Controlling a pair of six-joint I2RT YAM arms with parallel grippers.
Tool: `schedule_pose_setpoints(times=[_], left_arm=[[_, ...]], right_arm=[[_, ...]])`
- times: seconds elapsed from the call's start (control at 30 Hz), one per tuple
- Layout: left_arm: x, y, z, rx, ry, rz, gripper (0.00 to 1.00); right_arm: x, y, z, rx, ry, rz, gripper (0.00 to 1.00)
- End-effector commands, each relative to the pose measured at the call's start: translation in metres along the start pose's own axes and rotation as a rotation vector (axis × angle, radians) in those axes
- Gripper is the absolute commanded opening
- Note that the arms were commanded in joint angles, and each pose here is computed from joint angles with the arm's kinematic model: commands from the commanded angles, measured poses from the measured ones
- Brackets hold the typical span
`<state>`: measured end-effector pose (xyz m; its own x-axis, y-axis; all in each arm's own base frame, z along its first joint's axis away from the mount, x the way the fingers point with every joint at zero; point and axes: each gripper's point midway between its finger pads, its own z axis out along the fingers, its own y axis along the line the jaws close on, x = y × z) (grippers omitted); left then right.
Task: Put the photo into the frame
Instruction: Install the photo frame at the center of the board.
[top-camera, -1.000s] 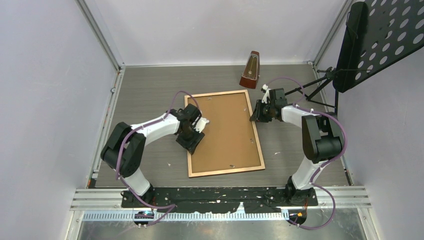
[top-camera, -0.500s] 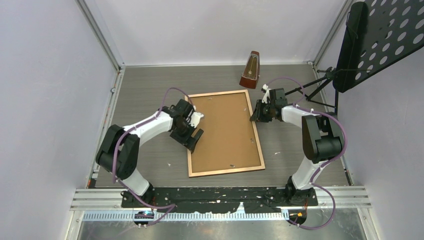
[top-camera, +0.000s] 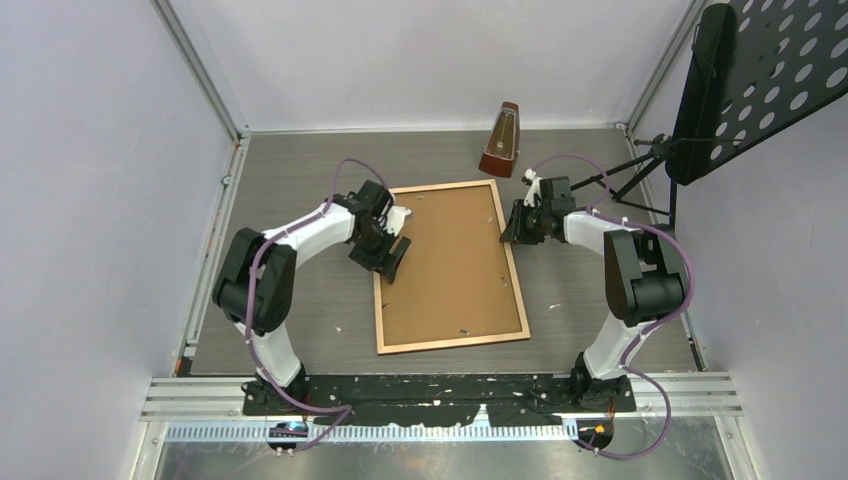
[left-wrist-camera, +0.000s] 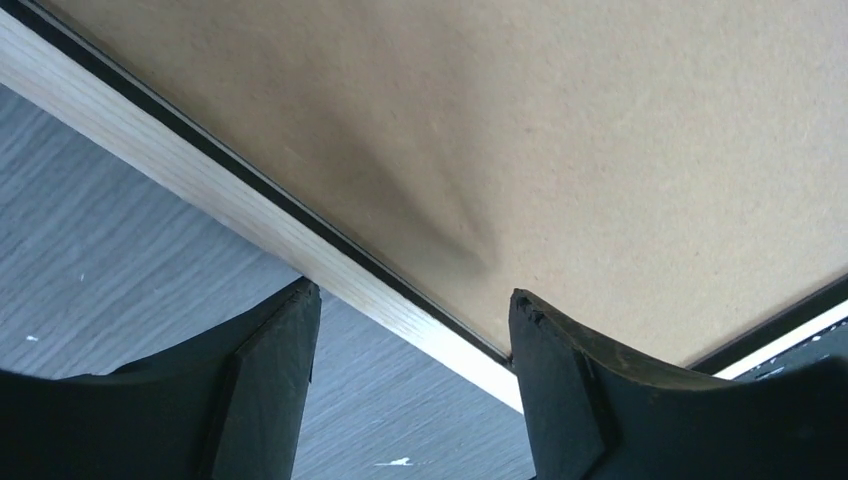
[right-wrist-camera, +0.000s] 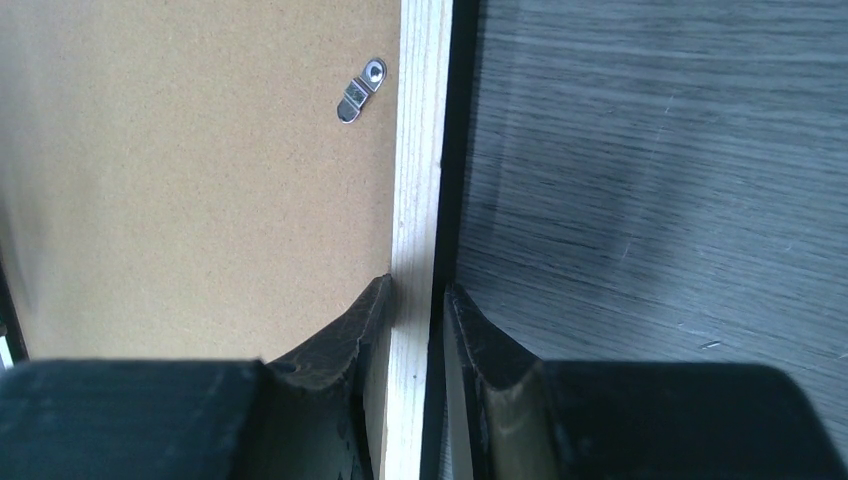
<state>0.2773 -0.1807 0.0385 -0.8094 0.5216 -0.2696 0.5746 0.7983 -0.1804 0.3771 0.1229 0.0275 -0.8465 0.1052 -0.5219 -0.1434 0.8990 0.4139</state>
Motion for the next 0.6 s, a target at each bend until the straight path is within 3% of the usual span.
schedule_pose_setpoints(times=[0.0, 0.23, 0.57], left_arm=[[-0.013, 0.005, -0.001, 0.034, -0.007, -0.078, 0.67], [-0.013, 0.010, 0.007, 0.089, 0.012, -0.177, 0.52], [-0.009, 0.007, 0.012, 0.115, 0.012, -0.193, 0.37]], right_arm=[[0.000, 0.009, -0.009, -0.043, -0.003, -0.023, 0.06], [0.009, 0.010, -0.018, -0.044, 0.014, -0.027, 0.06], [0.005, 0.016, -0.034, -0.049, -0.032, -0.061, 0.07]])
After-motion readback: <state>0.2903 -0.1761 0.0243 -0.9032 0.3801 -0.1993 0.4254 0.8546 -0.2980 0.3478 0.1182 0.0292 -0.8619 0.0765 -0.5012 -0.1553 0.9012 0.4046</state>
